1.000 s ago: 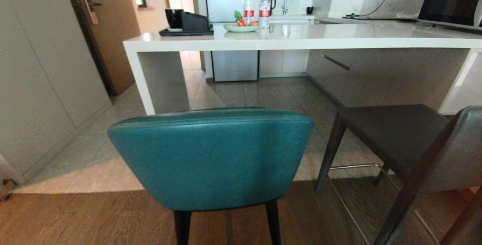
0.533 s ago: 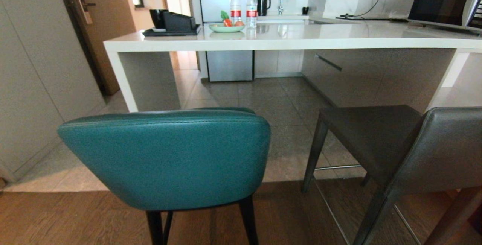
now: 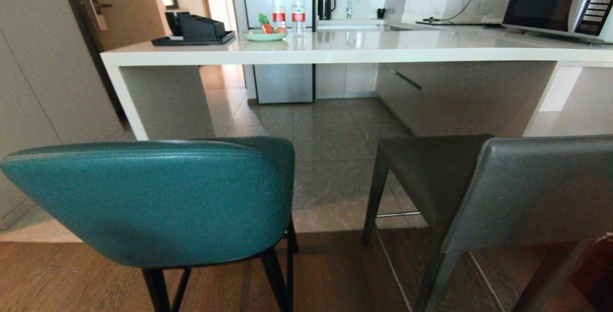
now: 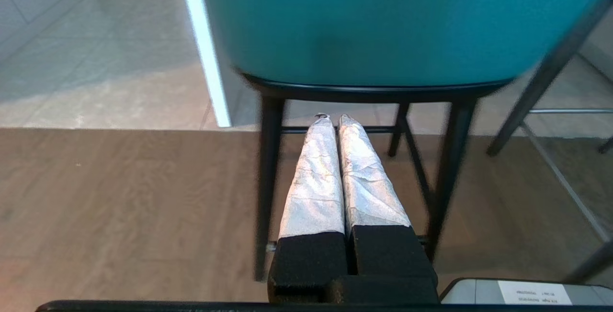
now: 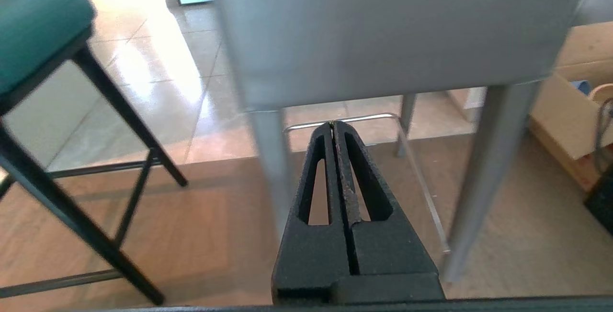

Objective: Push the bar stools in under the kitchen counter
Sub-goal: Push the gray chair back under the dining table

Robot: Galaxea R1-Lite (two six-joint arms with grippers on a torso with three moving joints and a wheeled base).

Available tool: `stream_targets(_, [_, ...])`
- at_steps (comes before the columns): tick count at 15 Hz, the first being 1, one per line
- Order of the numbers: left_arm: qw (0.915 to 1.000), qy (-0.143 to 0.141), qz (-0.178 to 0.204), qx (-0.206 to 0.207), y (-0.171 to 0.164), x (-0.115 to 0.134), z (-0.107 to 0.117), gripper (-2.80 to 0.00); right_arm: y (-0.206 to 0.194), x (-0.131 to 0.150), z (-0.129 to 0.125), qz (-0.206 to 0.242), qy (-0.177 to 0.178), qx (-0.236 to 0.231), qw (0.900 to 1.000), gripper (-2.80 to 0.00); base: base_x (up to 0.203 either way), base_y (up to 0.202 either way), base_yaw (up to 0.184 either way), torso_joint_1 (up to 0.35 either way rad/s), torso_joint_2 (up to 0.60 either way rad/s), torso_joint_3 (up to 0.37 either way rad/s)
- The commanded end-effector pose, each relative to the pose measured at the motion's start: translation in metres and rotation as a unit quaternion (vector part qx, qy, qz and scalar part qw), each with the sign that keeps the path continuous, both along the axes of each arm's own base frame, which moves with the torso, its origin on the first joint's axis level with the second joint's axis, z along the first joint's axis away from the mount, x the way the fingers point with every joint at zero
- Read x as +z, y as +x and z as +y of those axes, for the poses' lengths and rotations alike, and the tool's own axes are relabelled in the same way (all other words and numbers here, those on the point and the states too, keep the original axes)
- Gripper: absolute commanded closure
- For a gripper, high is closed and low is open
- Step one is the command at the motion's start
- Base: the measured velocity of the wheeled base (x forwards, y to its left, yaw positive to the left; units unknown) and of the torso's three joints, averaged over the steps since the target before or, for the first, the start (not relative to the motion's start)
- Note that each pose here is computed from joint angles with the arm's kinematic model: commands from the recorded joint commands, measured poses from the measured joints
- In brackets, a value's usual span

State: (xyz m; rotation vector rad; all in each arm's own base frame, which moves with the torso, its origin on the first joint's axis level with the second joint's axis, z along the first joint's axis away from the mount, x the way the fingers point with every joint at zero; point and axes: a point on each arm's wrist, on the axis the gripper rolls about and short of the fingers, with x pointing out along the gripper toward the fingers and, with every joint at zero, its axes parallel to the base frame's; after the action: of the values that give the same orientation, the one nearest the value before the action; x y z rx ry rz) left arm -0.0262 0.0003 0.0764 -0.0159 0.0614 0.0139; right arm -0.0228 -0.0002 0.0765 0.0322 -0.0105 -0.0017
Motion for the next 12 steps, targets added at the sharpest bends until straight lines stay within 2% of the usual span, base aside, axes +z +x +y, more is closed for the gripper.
stream_targets(1, [1.0,0.0,-0.001,-0.001,-0.0002,-0.0001,0.0,0.0,0.0005,-0.0012,0.0,0.003,0.0,0.0,1.0,0.0,0.0,-0.195,0.001,0.002,0.0,0.0])
stream_targets(12, [1.0,0.0,-0.001,0.0,-0.0002,-0.0001,0.0,0.0,0.0005,-0.0012,0.0,0.003,0.0,0.0,1.0,0.0,0.0,-0.195,0.002,0.003,0.0,0.001])
